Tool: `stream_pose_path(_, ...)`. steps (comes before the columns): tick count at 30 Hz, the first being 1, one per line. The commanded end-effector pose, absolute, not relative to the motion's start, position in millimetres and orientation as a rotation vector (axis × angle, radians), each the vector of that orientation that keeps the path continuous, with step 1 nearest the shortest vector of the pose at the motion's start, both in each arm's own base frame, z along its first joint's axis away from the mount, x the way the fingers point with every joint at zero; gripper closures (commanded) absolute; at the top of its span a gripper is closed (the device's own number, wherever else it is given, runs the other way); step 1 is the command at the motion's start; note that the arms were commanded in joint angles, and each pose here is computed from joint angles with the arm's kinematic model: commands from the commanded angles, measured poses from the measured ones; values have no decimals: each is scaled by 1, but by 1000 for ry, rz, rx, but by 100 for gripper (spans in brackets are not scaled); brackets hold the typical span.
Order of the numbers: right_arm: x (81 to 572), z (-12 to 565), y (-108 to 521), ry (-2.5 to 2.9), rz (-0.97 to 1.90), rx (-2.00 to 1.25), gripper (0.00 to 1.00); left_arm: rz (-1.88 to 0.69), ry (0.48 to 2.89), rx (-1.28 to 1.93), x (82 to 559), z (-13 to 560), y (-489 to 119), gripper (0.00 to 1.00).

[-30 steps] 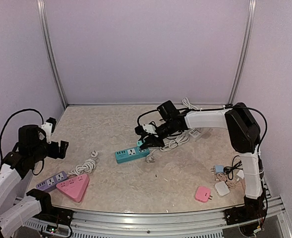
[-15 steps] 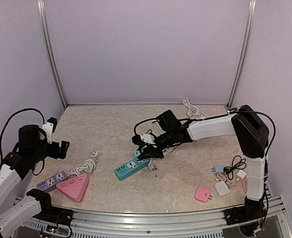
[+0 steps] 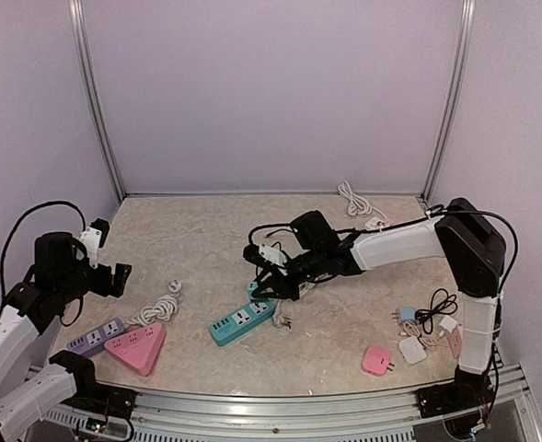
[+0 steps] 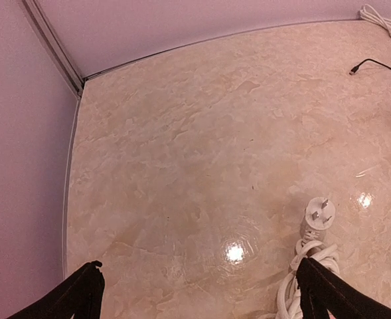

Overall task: Insert the plug
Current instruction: Move the socket to the center of the board.

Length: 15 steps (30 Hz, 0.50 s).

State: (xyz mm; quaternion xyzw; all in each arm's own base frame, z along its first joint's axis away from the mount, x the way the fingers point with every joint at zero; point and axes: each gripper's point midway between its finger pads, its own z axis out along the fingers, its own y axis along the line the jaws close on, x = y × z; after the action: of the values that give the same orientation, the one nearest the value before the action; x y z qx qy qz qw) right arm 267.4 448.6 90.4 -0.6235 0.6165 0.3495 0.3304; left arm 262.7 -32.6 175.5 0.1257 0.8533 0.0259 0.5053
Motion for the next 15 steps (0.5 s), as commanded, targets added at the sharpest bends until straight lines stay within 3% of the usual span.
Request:
stream_pose_path(1,310,117,436,1715,852,-1357,100,-7,2055,422,256,176,-50,1)
stream_pose_path(8,341,102,408,1932,823,-1016,100,-16,2051,445,254,176,-53,1)
stream_pose_path(15,336,45,360,2210,530,-1007,100,-27,2040,460,252,176,-57,1)
